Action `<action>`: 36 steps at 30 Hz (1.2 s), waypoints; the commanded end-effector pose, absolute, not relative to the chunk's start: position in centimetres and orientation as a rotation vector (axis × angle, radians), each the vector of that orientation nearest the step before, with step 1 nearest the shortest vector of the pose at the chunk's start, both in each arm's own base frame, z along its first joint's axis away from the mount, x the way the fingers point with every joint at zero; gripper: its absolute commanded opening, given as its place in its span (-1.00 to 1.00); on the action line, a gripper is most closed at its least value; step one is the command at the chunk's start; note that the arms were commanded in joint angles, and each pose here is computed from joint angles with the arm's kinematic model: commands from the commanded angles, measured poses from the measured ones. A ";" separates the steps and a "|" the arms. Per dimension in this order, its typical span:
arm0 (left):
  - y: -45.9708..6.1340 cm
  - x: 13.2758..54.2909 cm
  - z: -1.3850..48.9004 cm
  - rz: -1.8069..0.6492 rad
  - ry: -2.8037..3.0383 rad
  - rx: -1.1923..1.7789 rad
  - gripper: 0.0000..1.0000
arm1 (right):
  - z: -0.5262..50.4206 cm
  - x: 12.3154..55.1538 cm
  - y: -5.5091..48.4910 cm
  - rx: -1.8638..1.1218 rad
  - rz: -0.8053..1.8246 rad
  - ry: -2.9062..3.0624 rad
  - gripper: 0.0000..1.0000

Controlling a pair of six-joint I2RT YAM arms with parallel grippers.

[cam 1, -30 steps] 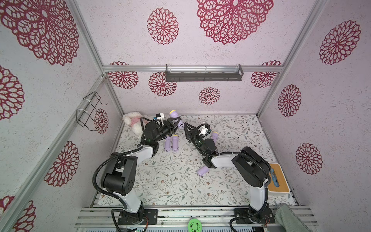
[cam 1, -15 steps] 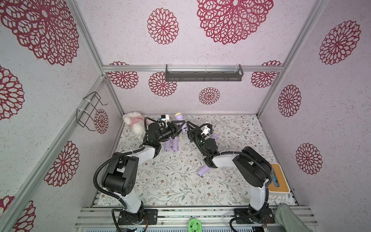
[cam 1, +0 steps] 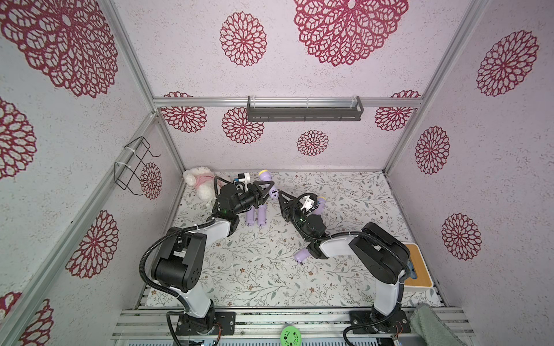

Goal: Close the plug at the bottom of the flashlight
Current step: Close the plug of the flashlight.

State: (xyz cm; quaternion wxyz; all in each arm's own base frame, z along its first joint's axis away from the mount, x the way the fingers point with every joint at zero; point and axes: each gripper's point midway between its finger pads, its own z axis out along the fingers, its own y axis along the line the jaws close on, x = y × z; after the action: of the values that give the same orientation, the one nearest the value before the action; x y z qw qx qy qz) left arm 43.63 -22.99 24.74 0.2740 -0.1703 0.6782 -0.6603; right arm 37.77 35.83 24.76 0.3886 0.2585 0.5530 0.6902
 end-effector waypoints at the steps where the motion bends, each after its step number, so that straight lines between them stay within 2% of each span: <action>1: -22.7 43.3 26.5 -1.788 1.772 -0.422 -1.00 | 27.6 37.3 36.0 0.642 1.839 1.295 0.02; 14: -22.8 43.3 26.5 -1.791 1.773 -0.420 -1.00 | 28.1 36.3 36.9 0.619 1.839 1.298 0.05; 23: -23.0 43.2 26.4 -1.793 1.776 -0.416 -1.00 | 28.3 36.2 37.1 0.616 1.848 1.288 -0.05; 28: -23.1 43.1 26.6 -1.800 1.775 -0.409 -1.00 | 27.9 36.5 37.2 0.626 1.839 1.288 -0.20; 36: -23.6 42.7 27.1 -1.815 1.769 -0.382 -1.00 | 27.8 36.9 37.1 0.633 1.839 1.284 -0.30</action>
State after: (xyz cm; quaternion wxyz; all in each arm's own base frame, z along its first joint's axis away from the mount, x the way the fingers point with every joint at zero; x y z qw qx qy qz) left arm 43.83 -22.87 24.82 0.2788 -0.1761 0.6756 -0.6594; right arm 36.66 37.56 25.56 0.3821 0.2494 0.5397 0.7075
